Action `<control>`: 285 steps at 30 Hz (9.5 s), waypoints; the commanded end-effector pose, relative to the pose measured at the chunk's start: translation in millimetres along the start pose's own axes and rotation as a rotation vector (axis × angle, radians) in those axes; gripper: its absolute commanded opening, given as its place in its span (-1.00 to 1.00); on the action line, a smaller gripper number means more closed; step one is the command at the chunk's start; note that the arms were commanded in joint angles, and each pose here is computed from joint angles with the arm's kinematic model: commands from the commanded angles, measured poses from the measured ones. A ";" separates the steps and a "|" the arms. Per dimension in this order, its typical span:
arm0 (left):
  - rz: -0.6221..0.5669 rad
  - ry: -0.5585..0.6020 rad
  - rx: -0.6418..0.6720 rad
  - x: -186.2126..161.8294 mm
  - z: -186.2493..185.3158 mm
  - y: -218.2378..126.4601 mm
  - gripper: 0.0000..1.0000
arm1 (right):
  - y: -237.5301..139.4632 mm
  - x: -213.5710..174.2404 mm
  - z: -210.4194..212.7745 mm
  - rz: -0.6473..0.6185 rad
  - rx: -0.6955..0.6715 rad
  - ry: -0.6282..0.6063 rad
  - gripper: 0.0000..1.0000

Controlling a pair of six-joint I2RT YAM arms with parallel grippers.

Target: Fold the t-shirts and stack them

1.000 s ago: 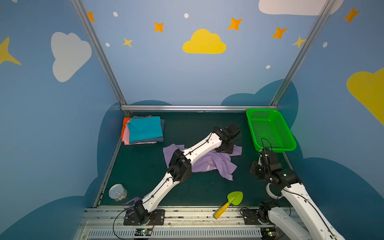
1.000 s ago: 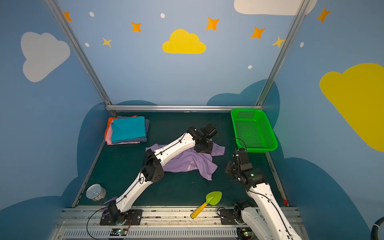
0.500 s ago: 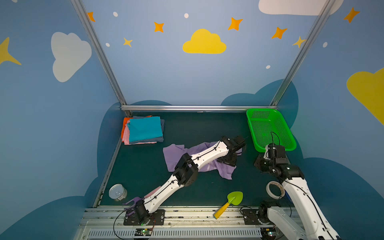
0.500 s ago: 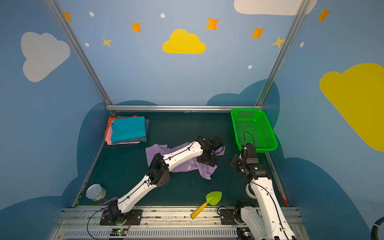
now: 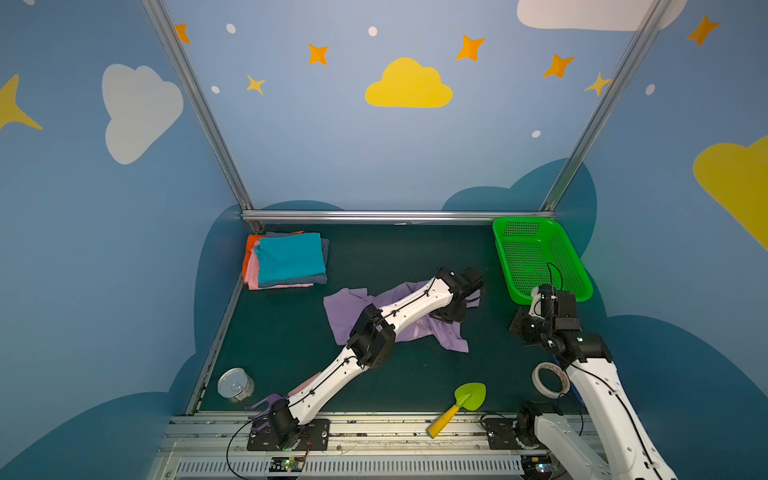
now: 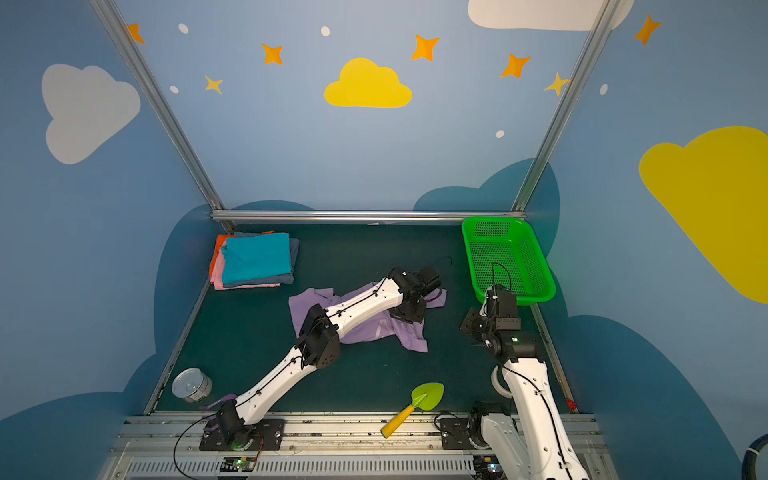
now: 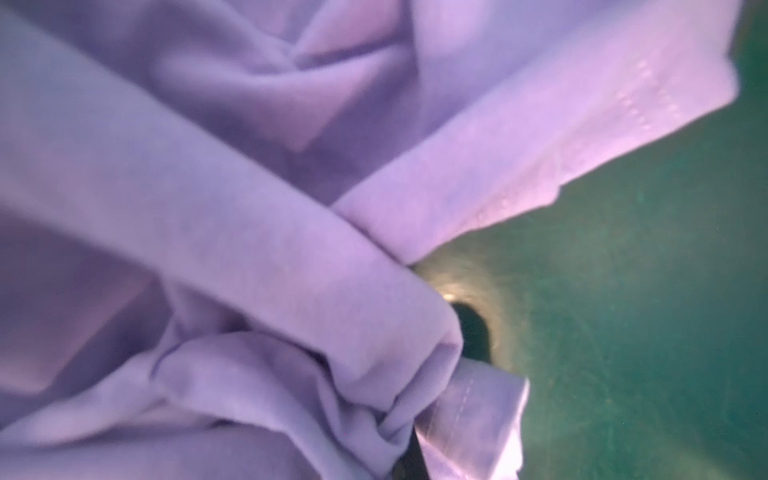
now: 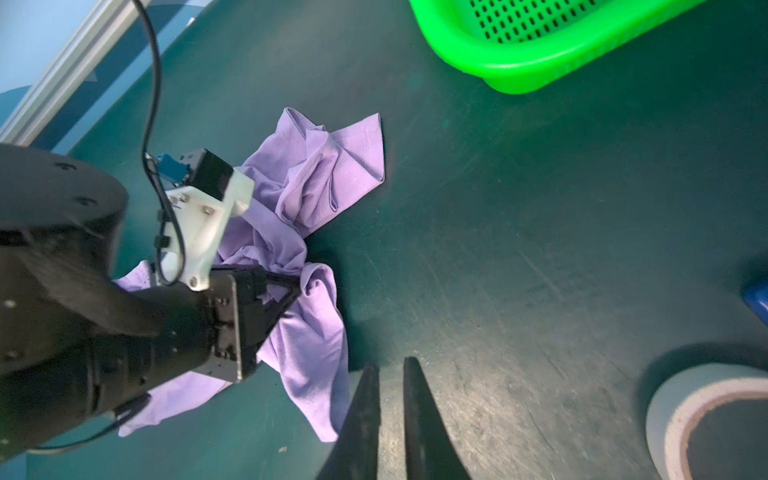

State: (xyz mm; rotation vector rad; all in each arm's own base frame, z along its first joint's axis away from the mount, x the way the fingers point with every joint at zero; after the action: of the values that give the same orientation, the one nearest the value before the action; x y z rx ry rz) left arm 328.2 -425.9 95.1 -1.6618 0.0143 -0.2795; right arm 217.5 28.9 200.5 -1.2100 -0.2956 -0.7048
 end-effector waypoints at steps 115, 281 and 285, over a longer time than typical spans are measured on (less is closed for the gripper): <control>-0.130 -0.339 0.027 -44.8 179.3 -122.3 0.34 | 179.0 34.0 113.2 0.521 0.012 -0.306 -1.00; -0.280 -0.621 0.254 165.4 325.5 13.8 -0.92 | 168.0 -147.7 219.7 0.735 0.077 -0.729 -1.00; -0.272 -0.622 0.248 165.1 325.0 22.5 -0.92 | 168.8 -155.8 215.7 0.761 0.068 -0.738 -1.00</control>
State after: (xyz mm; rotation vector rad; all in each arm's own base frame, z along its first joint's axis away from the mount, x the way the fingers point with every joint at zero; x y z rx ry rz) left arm 554.7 -142.7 74.9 -1.4613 -0.6950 0.0386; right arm 251.4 315.5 70.0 -1.3211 -0.4536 0.3875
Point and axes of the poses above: each gripper's point midway between its finger pads, its own y axis out along the fingers, its own z axis along the line the jaws close on, x = y × z, the point moved 5 cm from there along -y, back along the fingers, and after that the axes turned 6 degrees about -y, right-handed, at the moved point
